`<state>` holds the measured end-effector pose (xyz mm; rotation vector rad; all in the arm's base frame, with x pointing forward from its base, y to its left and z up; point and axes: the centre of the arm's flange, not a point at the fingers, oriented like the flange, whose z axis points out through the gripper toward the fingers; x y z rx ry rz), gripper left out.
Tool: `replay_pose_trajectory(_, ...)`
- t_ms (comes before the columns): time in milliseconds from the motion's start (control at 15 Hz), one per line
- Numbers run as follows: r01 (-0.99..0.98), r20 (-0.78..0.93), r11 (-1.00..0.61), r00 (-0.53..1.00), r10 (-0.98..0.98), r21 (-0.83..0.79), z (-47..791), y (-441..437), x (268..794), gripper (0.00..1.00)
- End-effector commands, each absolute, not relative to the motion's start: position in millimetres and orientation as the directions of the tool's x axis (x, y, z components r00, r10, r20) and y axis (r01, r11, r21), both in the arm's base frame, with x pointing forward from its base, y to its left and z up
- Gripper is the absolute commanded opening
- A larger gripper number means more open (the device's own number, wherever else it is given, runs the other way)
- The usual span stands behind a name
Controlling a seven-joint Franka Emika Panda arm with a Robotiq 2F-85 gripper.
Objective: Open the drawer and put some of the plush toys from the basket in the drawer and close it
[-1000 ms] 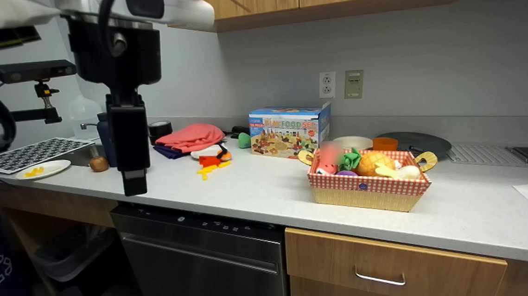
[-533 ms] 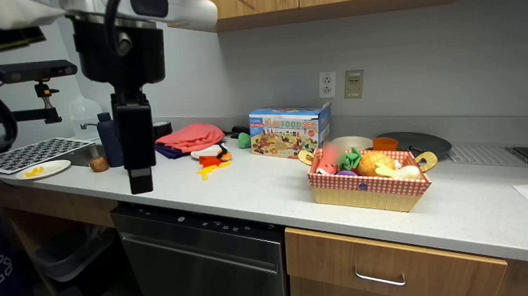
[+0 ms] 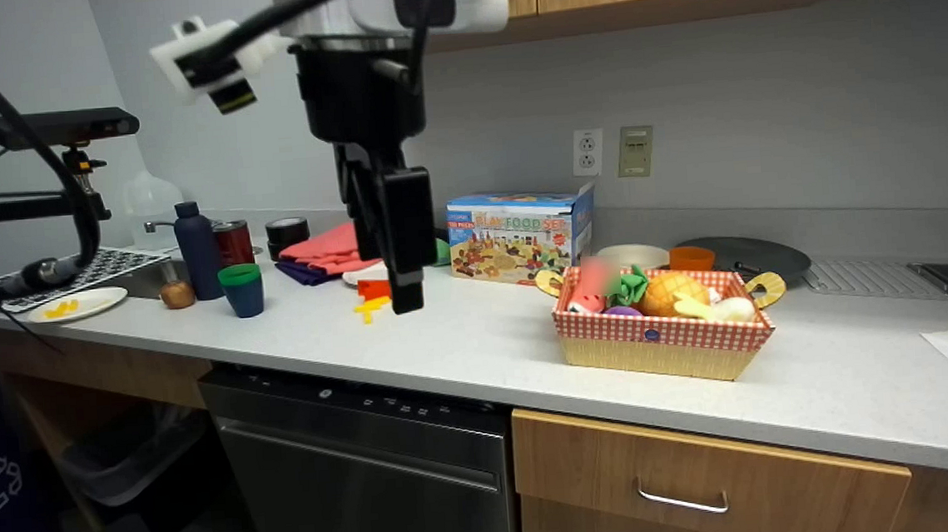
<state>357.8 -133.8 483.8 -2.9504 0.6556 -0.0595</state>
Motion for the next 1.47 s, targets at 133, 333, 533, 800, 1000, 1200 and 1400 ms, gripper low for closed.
replay_pose_trajectory(133,-0.523,-0.098,-0.844,0.852,-0.514,-0.118,424,-203,400,1.0)
replay_pose_trajectory(333,-0.531,-0.108,-0.842,0.846,-0.522,-0.091,415,-195,384,1.0)
replay_pose_trajectory(533,-0.523,-0.107,-0.848,0.851,-0.514,-0.087,415,-191,386,1.0)
replay_pose_trajectory(800,-0.508,-0.081,-0.855,0.861,-0.501,-0.108,410,-191,405,1.0)
replay_pose_trajectory(1000,-0.511,0.0,-0.843,0.855,-0.518,-0.165,392,-203,448,1.0)
replay_pose_trajectory(1200,-0.528,0.074,-0.822,0.83,-0.553,-0.213,373,-222,490,1.0)
replay_pose_trajectory(1400,-0.569,0.079,-0.794,0.8,-0.595,-0.214,348,-241,509,1.0)
